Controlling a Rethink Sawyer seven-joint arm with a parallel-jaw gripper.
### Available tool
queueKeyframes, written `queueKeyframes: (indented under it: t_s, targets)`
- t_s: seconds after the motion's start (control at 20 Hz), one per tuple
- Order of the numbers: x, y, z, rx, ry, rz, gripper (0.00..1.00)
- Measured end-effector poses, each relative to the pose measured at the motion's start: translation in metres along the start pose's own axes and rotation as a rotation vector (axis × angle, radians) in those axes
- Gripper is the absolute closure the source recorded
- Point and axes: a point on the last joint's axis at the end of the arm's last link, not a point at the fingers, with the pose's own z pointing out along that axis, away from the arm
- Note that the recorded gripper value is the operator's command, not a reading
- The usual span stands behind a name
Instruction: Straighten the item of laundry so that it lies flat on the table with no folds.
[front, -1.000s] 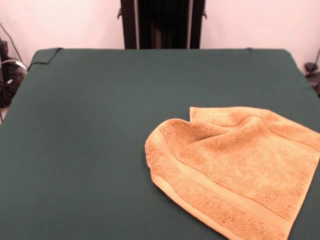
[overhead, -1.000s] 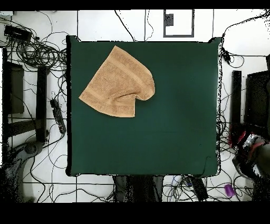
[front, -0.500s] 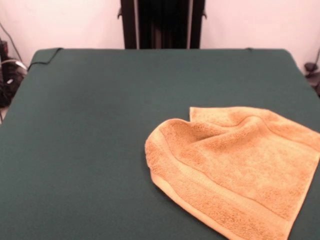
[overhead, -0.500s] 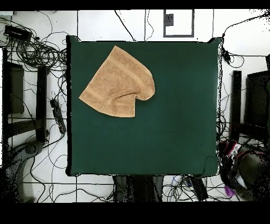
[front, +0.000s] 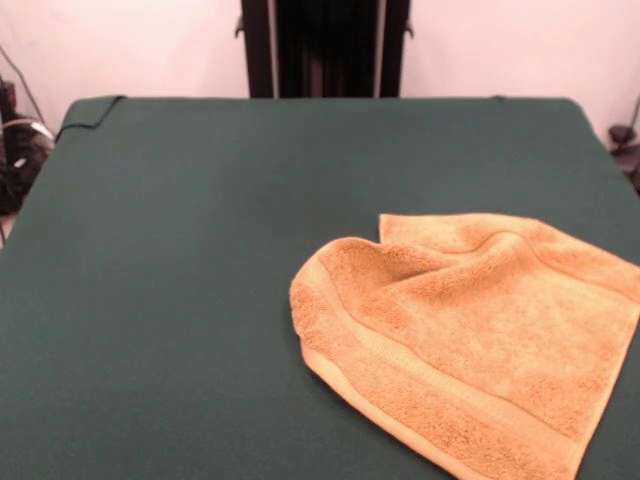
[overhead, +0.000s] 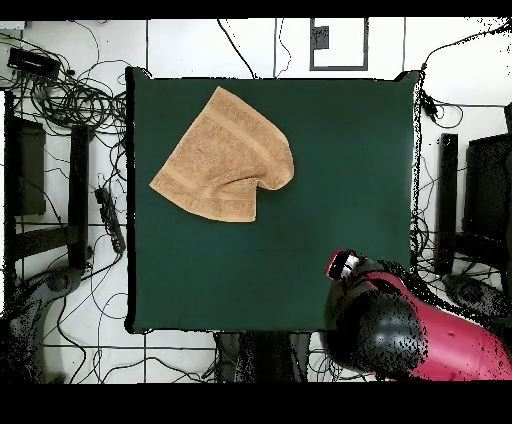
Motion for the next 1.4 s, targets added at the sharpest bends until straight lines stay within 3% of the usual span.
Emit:
queueKeyframes:
  t_s: [0.3,0.4,0.55,0.7,1.05,1.4]
  targets:
    - [0.02,0.036,0.025,-0.014,-0.052,0.058,1.0]
    - [0.033,0.055,0.043,-0.017,-0.071,0.11,1.0]
    - [0.044,0.065,0.057,-0.015,-0.073,0.142,1.0]
    - [0.067,0.08,0.086,0.0,-0.059,0.196,1.0]
    - [0.101,0.089,0.144,0.027,-0.02,0.281,1.0]
    - [0.123,0.09,0.182,0.063,0.014,0.334,1.0]
